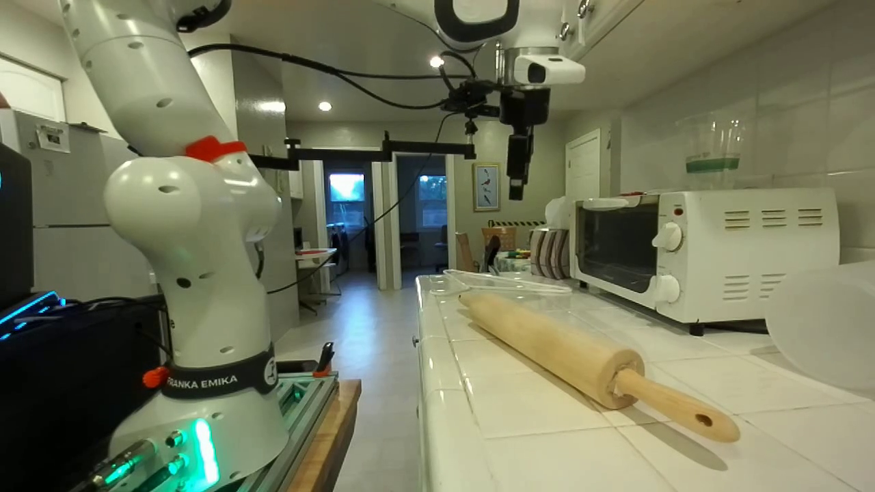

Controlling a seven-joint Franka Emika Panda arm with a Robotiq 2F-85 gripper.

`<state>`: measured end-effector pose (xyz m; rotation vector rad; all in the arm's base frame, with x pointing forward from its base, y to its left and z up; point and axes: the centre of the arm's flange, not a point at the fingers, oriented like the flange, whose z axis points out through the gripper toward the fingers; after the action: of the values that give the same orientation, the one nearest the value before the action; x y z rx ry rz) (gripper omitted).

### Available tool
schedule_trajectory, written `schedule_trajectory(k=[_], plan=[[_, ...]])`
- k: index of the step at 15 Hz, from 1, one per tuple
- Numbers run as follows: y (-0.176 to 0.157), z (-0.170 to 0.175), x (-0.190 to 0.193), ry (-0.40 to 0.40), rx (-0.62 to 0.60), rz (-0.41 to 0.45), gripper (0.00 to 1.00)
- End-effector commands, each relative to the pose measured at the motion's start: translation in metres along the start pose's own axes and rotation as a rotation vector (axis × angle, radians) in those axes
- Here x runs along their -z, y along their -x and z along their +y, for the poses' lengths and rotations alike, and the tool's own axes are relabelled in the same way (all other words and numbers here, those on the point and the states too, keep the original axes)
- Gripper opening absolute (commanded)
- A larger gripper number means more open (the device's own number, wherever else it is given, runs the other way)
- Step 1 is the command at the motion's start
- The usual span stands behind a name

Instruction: Open the door of the open

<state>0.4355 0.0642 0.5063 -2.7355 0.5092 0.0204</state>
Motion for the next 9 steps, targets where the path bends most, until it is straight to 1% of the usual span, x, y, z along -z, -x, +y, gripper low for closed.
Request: schedule_trajectory(k=[1,2,4,5,6,9], plan=[[0.013,-0.020,-0.008,-0.038,-0.113,0.164,1.00],[0.015,-0.024,-0.011,-0.049,-0.139,0.212,1.00],[0.022,-0.029,-0.014,-0.100,-0.221,0.263,1.00],[0.003,-0.030,-0.008,-0.059,-0.145,0.213,1.00],[0.006,-0.032,-0.010,-0.069,-0.169,0.232,1.00],[0.011,-0.031,-0.011,-0.077,-0.194,0.248,1.00]])
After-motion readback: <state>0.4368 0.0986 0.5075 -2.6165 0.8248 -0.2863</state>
